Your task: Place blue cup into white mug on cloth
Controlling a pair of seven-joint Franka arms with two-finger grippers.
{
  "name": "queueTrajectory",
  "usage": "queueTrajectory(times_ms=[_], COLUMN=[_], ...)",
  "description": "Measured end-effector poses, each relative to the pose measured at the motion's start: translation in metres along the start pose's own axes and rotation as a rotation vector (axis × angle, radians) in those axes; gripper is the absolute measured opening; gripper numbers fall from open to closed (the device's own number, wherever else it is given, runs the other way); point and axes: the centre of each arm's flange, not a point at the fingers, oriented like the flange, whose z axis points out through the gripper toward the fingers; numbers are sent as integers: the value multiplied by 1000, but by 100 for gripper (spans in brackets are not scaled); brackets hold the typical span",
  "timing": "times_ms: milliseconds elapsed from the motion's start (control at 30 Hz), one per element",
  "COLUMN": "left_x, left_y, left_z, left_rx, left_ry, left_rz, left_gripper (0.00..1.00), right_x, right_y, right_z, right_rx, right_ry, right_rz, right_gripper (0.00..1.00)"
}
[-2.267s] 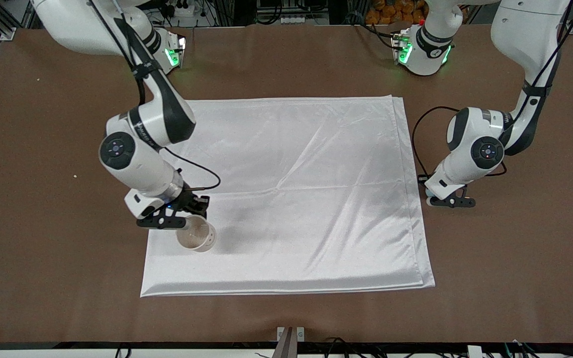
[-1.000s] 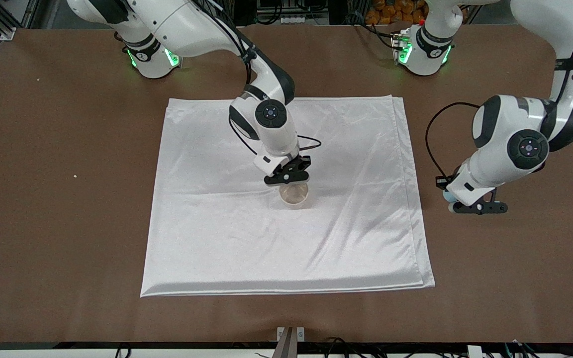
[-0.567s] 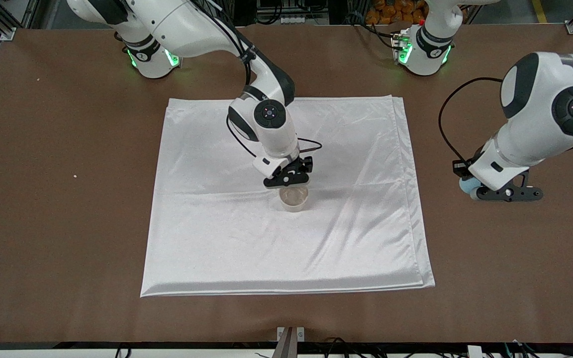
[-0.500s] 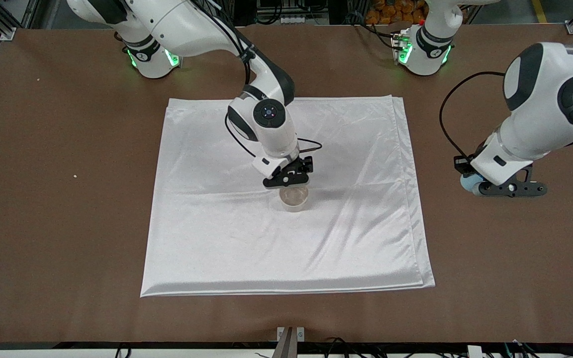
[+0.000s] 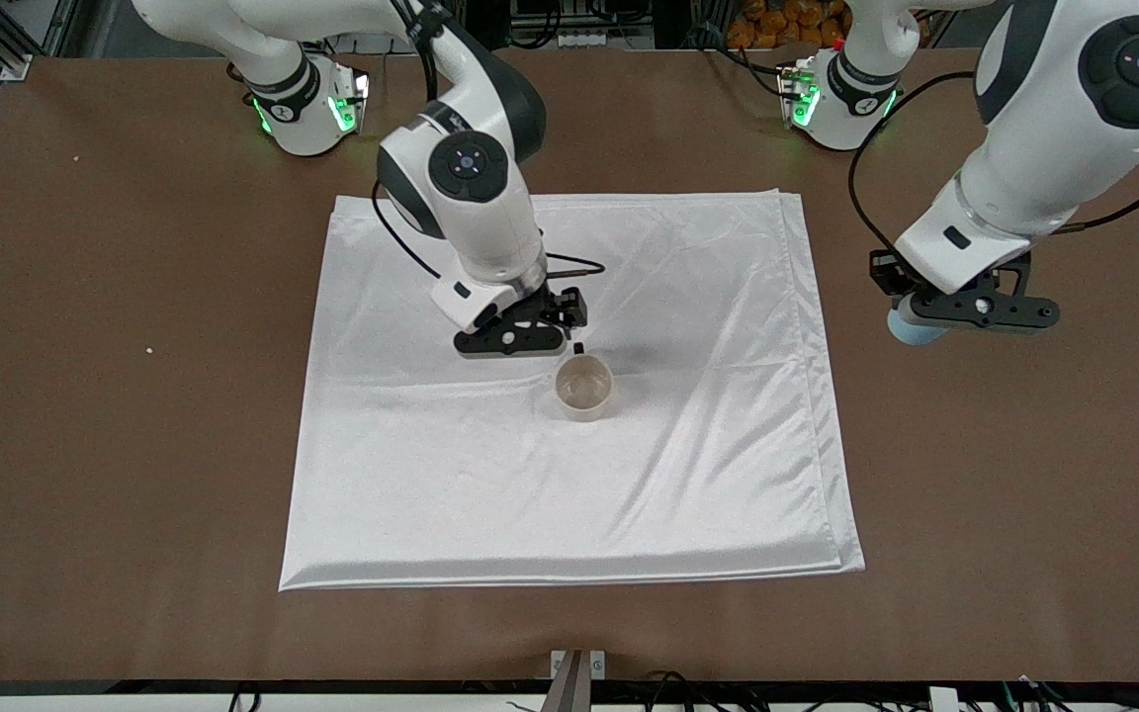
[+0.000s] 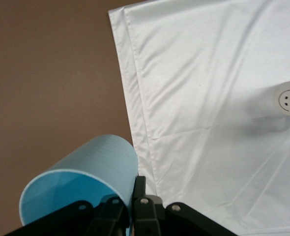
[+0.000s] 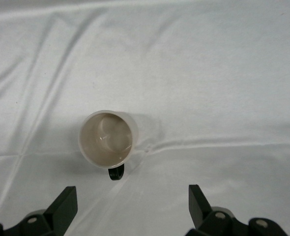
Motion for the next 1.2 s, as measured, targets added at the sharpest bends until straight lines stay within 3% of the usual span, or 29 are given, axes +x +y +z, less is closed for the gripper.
queueTrajectory(times_ms=[433,633,800,1200], left_x=[-20,-26,-26,-7], left_y=[106,161,202,285], left_z=[6,30,52,118], left_rx=[-16,-32,-55,-108], left_ry=[-13,-26,-31,-3], left_rz=[190,288,353,471], left_gripper=[4,4,4,4], right_x=[35,51,66,92], right_y=[108,174,240,363], right_z=[-105,-149,-187,-210], right_rx=[-52,-88,-107,-105], right_ry=[-11,-56,-95,-87], right_rz=[-31,-61,-8,70], right_gripper=[100,100,100,100])
